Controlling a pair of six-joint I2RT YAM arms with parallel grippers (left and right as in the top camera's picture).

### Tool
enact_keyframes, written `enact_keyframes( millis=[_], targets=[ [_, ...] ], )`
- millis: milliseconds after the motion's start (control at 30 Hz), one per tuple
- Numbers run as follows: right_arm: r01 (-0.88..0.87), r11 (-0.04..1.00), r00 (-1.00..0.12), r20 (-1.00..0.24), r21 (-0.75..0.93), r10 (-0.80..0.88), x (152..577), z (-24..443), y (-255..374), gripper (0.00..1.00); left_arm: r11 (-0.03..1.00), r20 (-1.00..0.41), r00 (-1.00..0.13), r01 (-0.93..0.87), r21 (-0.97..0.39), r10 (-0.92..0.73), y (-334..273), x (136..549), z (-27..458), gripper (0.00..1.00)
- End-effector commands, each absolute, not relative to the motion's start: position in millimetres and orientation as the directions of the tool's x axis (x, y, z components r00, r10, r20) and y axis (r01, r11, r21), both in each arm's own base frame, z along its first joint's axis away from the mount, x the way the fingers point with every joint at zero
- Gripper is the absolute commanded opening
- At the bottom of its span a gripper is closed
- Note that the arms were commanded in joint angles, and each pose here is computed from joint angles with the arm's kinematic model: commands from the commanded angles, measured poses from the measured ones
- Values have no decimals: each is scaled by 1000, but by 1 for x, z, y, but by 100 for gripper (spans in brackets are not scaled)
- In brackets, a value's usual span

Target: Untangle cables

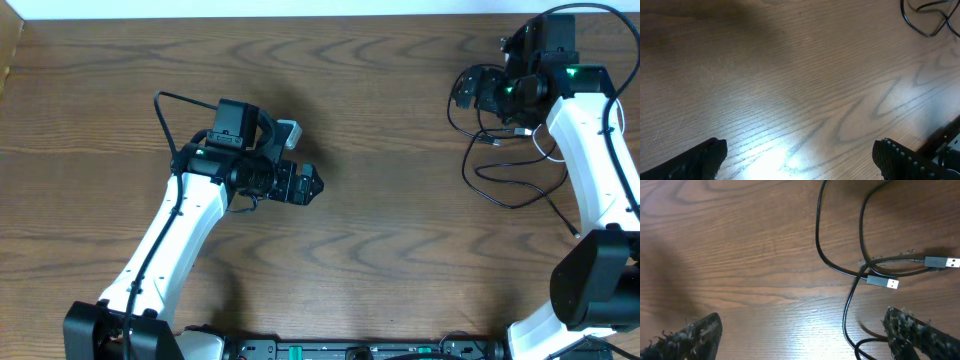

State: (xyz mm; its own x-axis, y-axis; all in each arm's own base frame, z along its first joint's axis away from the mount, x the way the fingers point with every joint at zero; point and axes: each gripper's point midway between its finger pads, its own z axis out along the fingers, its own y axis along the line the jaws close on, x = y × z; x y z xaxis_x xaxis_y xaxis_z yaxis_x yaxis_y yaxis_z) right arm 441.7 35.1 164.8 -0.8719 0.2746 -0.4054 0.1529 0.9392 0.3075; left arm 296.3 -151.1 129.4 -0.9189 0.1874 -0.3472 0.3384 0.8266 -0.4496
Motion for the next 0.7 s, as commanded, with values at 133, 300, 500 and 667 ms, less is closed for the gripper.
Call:
enact_keyframes(
  millis=[133,300,500,667],
  targets=[
    [133,944,-879,-404,303,254,440,162,40,99,833,-343,-921,333,-442,186,-149,297,127,98],
    [134,944,-879,-404,303,254,440,162,40,99,833,-343,-921,333,-442,186,-150,297,127,98],
    [134,944,-879,-404,303,254,440,162,40,99,833,-343,-921,333,-442,186,-150,297,127,98],
    [133,944,-879,-404,303,254,440,162,40,99,880,-336,-921,318,-353,199,-134,300,119,98]
  ],
)
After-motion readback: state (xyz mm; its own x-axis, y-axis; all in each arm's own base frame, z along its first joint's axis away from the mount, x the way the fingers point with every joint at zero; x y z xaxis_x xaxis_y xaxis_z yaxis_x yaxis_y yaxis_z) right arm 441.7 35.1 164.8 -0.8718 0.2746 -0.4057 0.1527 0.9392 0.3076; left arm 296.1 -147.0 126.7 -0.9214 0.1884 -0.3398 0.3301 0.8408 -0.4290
